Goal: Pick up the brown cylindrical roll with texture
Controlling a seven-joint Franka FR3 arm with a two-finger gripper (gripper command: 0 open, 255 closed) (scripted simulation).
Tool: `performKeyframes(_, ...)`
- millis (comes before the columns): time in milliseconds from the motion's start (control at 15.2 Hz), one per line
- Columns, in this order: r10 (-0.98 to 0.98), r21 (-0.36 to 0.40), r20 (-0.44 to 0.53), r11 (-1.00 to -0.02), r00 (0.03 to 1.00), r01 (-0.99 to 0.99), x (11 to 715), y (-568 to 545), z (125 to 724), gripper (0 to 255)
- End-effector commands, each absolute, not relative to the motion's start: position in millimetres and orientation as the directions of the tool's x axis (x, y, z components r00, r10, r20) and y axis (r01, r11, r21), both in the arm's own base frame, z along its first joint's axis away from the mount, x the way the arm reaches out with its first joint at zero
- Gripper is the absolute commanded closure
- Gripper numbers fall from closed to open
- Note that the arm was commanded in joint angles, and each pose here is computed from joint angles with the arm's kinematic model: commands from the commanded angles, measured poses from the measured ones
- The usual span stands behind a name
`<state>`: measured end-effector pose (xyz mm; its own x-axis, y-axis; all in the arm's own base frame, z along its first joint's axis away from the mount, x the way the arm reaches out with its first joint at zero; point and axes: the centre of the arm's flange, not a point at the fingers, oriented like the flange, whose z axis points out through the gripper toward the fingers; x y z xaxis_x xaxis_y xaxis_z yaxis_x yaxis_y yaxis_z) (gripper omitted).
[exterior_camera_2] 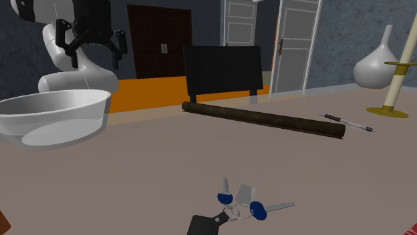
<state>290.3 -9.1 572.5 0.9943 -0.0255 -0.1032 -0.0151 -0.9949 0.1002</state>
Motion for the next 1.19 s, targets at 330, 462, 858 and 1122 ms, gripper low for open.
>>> performKeyframes(330,0.021,0.07,-0.088,-0.997,0.996,0.028,341,20,554,0)
performKeyframes(462,0.04,0.058,-0.081,-0.997,0.996,0.045,361,33,547,0)
performKeyframes(858,0.095,0.023,-0.06,-0.995,0.994,0.097,420,73,528,0)
performKeyframes(1122,0.132,0.0,-0.045,-0.991,0.99,0.132,458,101,516,0)
